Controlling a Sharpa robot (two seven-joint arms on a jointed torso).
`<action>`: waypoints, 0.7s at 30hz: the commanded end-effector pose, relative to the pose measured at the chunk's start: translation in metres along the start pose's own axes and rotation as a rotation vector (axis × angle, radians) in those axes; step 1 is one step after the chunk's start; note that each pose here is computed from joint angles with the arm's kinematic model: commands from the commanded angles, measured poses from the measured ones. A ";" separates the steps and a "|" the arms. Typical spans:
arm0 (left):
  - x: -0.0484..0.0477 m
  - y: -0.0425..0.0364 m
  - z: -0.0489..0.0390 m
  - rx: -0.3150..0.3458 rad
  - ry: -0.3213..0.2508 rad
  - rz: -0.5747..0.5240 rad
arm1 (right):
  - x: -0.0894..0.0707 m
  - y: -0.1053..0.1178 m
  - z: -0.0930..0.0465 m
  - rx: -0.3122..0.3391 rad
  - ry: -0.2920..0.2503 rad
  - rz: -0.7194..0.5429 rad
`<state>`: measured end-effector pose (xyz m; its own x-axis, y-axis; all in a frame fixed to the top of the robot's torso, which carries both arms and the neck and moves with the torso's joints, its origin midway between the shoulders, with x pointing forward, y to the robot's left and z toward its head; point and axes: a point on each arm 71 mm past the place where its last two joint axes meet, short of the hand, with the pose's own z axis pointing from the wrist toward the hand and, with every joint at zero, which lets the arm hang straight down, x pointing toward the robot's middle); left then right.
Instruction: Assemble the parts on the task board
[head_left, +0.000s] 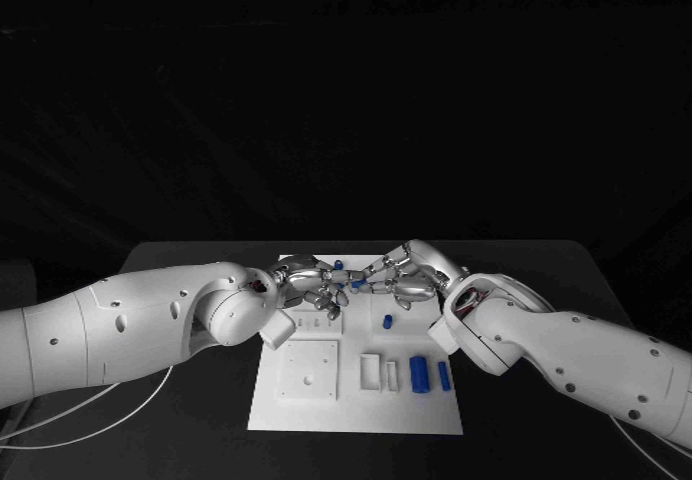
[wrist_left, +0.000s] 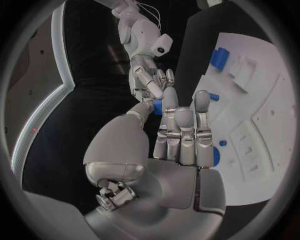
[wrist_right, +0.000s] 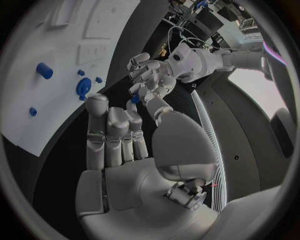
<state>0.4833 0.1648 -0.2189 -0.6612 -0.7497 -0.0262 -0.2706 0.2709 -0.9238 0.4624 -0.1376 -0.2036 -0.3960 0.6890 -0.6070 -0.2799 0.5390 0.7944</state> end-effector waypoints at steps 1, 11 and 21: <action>-0.0010 -0.0021 -0.0004 0.018 -0.020 0.035 | -0.008 -0.011 -0.002 0.040 -0.027 -0.006; -0.0152 -0.0022 -0.0029 -0.043 -0.130 0.228 | -0.036 -0.030 -0.008 0.044 -0.081 0.042; -0.0289 -0.0101 -0.0028 -0.274 -0.193 0.421 | -0.088 -0.053 -0.006 0.090 -0.234 0.081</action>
<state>0.5030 0.1814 -0.2043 -0.6138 -0.7028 -0.3596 -0.1762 0.5659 -0.8054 0.5052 -0.2266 -0.1937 -0.2139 0.7935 -0.5697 -0.1649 0.5455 0.8217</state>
